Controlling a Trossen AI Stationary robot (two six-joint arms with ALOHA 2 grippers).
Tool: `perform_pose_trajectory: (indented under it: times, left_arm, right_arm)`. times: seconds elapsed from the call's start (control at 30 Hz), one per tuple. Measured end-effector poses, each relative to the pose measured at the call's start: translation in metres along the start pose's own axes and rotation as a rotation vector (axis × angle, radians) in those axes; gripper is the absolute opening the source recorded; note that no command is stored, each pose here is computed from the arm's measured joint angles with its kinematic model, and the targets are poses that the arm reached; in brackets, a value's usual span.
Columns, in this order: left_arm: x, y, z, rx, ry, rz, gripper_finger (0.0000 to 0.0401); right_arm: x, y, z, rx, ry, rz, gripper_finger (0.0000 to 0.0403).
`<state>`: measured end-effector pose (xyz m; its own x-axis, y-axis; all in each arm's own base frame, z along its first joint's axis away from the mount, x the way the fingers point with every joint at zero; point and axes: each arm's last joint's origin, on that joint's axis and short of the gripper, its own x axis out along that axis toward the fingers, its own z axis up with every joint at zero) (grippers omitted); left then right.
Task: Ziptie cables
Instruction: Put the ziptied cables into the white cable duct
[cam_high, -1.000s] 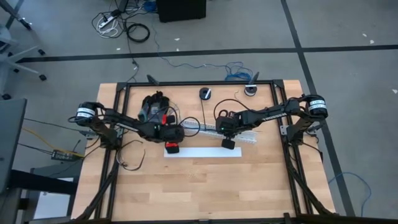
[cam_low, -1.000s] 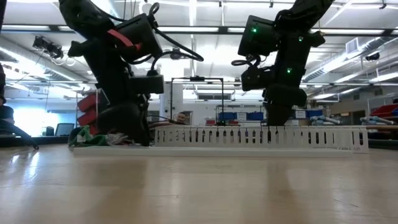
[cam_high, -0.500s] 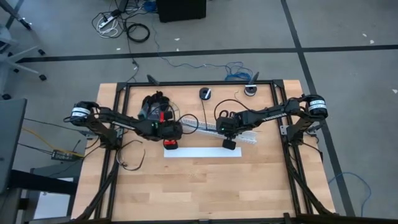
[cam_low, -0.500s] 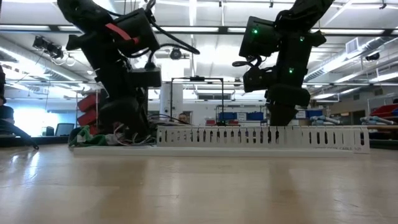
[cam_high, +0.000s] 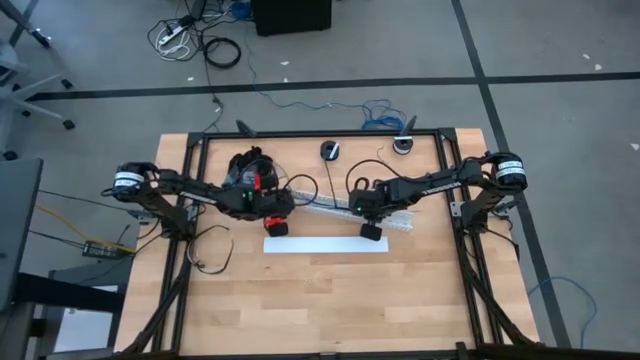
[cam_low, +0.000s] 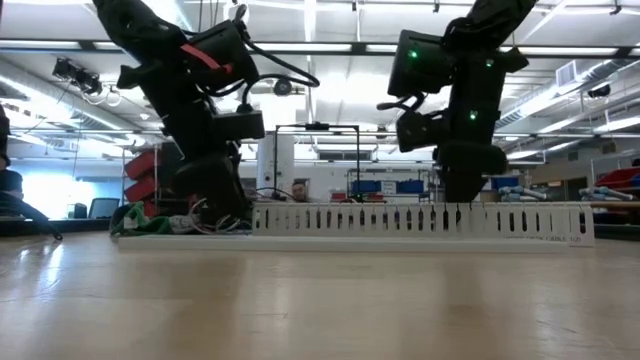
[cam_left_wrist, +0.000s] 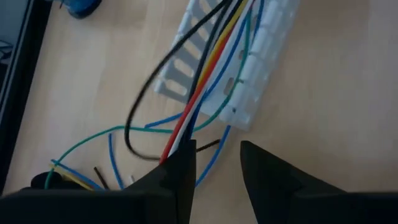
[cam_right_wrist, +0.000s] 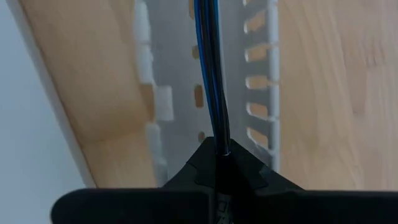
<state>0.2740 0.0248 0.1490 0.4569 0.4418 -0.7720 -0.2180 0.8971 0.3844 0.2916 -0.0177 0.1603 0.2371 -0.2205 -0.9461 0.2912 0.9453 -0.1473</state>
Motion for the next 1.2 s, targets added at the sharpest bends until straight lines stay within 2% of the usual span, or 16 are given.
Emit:
perform_pose_trajectory:
  times: [0.47,0.63,0.73,0.93,1.03,1.13,1.2]
  left_arm:
    - [0.011,0.005,-0.017,-0.036,-0.004,-0.010,0.0119]
    - [0.009,0.012,-0.015,0.023,0.013,0.124,0.0119]
    - [0.008,0.023,-0.015,0.013,0.059,0.141,0.0119]
    - [0.007,0.036,-0.036,-0.064,0.281,-0.026,0.0119]
    - [0.005,0.036,-0.043,-0.081,0.346,-0.031,0.0119]
    - [0.003,0.035,-0.047,-0.100,0.351,-0.022,0.0119]
    - [-0.002,0.036,-0.052,-0.082,0.374,0.026,0.0119]
  right_arm:
    - [-0.005,0.004,-0.007,0.013,0.034,-0.052,0.0007]
    - [-0.006,0.003,-0.006,0.017,0.022,-0.054,0.0007]
    - [-0.006,0.003,-0.006,0.021,0.027,-0.053,0.0007]
    - [-0.006,0.003,-0.007,0.019,0.034,-0.053,0.0007]
    - [-0.006,0.003,-0.007,0.014,0.034,-0.052,0.0007]
    - [-0.006,0.003,-0.007,0.006,0.037,-0.052,0.0007]
    - [-0.006,0.003,-0.007,0.001,0.037,-0.052,0.0007]
